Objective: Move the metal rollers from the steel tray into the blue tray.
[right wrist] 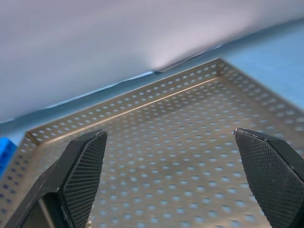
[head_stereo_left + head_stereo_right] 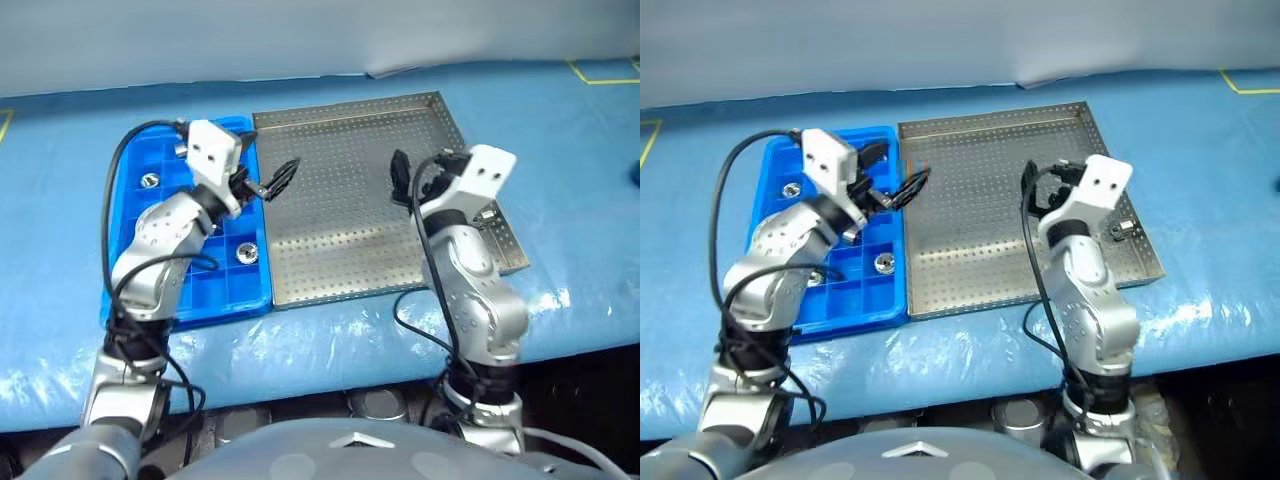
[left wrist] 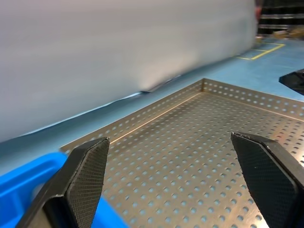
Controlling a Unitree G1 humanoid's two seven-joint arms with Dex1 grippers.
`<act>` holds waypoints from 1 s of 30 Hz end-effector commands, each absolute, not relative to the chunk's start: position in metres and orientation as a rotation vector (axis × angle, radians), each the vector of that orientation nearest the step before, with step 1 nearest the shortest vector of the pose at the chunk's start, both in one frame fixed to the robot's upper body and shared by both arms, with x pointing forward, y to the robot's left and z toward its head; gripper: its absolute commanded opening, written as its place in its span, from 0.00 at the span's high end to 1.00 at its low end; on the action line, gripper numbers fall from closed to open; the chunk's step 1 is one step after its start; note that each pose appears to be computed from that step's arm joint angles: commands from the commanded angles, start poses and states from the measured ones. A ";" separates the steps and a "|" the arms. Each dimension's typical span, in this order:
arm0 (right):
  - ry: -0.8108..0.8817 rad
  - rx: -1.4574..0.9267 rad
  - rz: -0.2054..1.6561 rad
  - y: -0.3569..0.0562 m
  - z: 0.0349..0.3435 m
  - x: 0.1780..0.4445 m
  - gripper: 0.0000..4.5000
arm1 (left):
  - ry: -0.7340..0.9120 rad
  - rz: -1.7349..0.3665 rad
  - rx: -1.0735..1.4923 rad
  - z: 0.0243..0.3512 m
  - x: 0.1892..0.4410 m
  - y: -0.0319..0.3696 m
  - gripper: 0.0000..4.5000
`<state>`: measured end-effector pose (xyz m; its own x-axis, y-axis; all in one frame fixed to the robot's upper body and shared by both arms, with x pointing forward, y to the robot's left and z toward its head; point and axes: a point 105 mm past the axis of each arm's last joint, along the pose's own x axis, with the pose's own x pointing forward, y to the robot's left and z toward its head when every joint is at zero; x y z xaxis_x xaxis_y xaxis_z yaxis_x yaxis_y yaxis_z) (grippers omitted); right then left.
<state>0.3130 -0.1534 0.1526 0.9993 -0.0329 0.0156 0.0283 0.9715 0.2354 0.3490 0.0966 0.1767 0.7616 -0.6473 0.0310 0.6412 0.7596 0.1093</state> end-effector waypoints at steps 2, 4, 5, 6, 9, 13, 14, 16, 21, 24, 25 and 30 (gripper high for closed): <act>-0.104 0.122 -0.014 -0.163 0.167 0.289 0.00 | -0.035 -0.841 0.128 0.176 0.361 0.070 0.00; -0.084 0.070 0.006 -0.165 0.162 0.275 0.00 | -0.005 -0.918 0.133 0.172 0.370 0.052 0.00; -0.077 0.062 0.015 -0.166 0.160 0.270 0.00 | 0.007 -0.950 0.135 0.171 0.373 0.046 0.00; -0.074 0.063 0.021 -0.166 0.160 0.266 0.00 | 0.015 -0.969 0.136 0.170 0.375 0.042 0.00; -0.059 0.065 0.056 -0.164 0.157 0.250 0.00 | 0.043 -1.036 0.155 0.165 0.387 0.023 0.00; -0.032 0.064 0.106 -0.158 0.153 0.236 0.00 | 0.073 -1.093 0.184 0.159 0.397 0.001 0.00; -0.028 0.061 0.110 -0.157 0.152 0.235 0.00 | 0.079 -1.100 0.189 0.157 0.399 -0.002 0.00; -0.023 0.066 0.104 -0.157 0.151 0.230 0.00 | 0.102 -1.106 0.214 0.150 0.402 -0.014 0.00; -0.026 0.090 0.069 -0.155 0.151 0.223 0.00 | 0.129 -1.123 0.273 0.137 0.405 -0.031 0.00; -0.024 0.104 0.038 -0.156 0.150 0.217 0.00 | 0.142 -1.108 0.296 0.131 0.407 -0.037 0.00; -0.024 0.107 0.026 -0.156 0.150 0.215 0.00 | 0.148 -1.095 0.299 0.129 0.408 -0.038 0.00; -0.031 0.114 -0.018 -0.161 0.150 0.210 0.00 | 0.170 -0.992 0.379 0.116 0.416 -0.036 0.00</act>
